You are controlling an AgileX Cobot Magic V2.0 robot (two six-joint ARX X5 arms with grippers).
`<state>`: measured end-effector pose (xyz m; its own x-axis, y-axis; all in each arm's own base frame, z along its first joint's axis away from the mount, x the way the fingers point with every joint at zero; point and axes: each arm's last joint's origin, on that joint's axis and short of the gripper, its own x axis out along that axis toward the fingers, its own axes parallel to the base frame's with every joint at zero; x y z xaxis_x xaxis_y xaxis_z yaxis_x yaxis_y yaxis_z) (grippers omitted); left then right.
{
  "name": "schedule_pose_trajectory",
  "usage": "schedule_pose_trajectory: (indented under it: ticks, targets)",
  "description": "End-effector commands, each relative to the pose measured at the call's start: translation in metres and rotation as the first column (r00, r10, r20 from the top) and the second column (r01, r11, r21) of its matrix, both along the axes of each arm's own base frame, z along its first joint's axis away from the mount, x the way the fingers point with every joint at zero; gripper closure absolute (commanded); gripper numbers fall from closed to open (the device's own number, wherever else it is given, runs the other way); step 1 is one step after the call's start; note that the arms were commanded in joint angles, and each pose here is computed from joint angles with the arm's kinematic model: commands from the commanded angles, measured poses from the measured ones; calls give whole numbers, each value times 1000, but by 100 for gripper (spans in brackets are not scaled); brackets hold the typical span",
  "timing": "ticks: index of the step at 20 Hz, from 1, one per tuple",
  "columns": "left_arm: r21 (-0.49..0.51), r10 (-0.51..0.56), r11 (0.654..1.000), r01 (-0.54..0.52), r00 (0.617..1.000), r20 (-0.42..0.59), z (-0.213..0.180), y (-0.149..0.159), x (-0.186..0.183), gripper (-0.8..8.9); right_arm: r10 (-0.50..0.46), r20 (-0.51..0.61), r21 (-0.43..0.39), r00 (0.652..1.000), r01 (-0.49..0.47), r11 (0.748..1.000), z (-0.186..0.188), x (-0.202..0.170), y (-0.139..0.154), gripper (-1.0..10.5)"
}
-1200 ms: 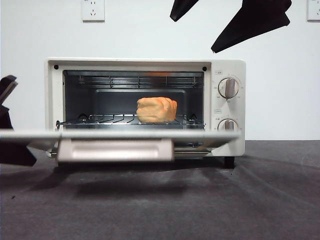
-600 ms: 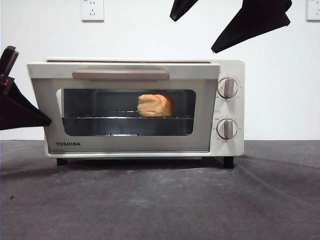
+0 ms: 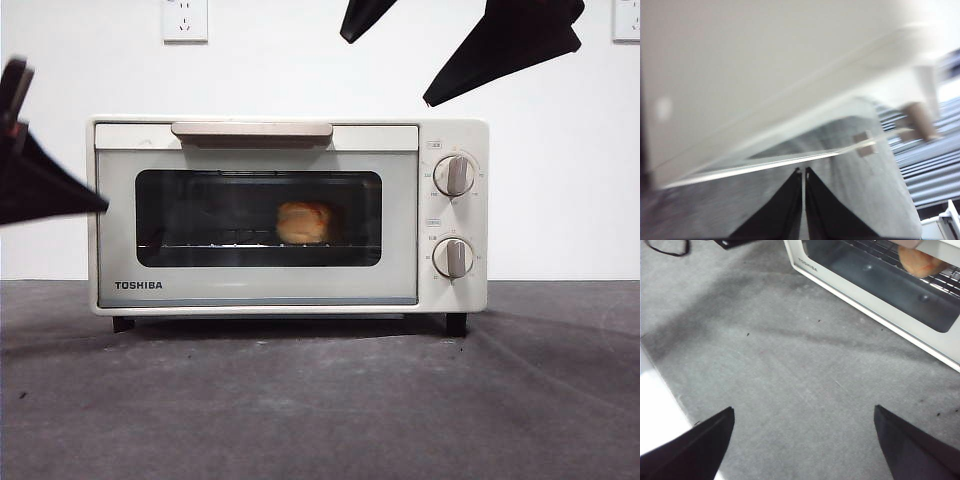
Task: The left arm flap open the oven, the right arm pick bread and place it into oven, the left arm flap close the oven
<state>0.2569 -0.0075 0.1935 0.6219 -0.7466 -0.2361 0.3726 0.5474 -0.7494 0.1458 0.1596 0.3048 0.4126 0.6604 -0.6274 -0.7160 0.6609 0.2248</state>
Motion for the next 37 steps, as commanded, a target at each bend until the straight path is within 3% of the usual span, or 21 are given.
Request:
schedule_pose_trajectory:
  ticks: [1,4,8,13,18,24,26,28,29,37]
  targets:
    - [2,-15,1000,15,995,101,27,-5,-9,797,1,5,15,1000,-1,1000,4,0,3,502]
    - [39,26,999,-32,987,161,55,-11,-33,797,1,9,18,1000,-1,1000,4,0,3,502]
    - [194,40,978,-82,977,211,90,-19,-72,797,1,19,23,1000,-2,1000,5,1,4,502]
    - [442,-10,890,-108,966,257,132,-28,-117,797,0,54,60,999,-3,998,9,3,6,502]
    - [544,-117,838,-31,965,234,142,-30,-143,797,0,54,61,999,-3,998,9,3,6,502]
    - [557,-132,831,-16,965,226,142,-29,-151,797,0,53,61,999,-4,998,9,3,6,518]
    - [557,-132,831,-16,965,226,142,-29,-151,797,0,52,60,999,-3,998,9,3,6,656]
    - [556,-132,831,-17,965,226,142,-29,-151,797,0,52,60,999,-3,998,9,3,6,915]
    - [556,-132,831,-17,965,226,142,-29,-151,797,0,53,59,999,-3,998,9,3,6,941]
    - [557,-132,831,-17,965,226,142,-29,-150,797,0,49,62,999,-3,998,9,3,6,941]
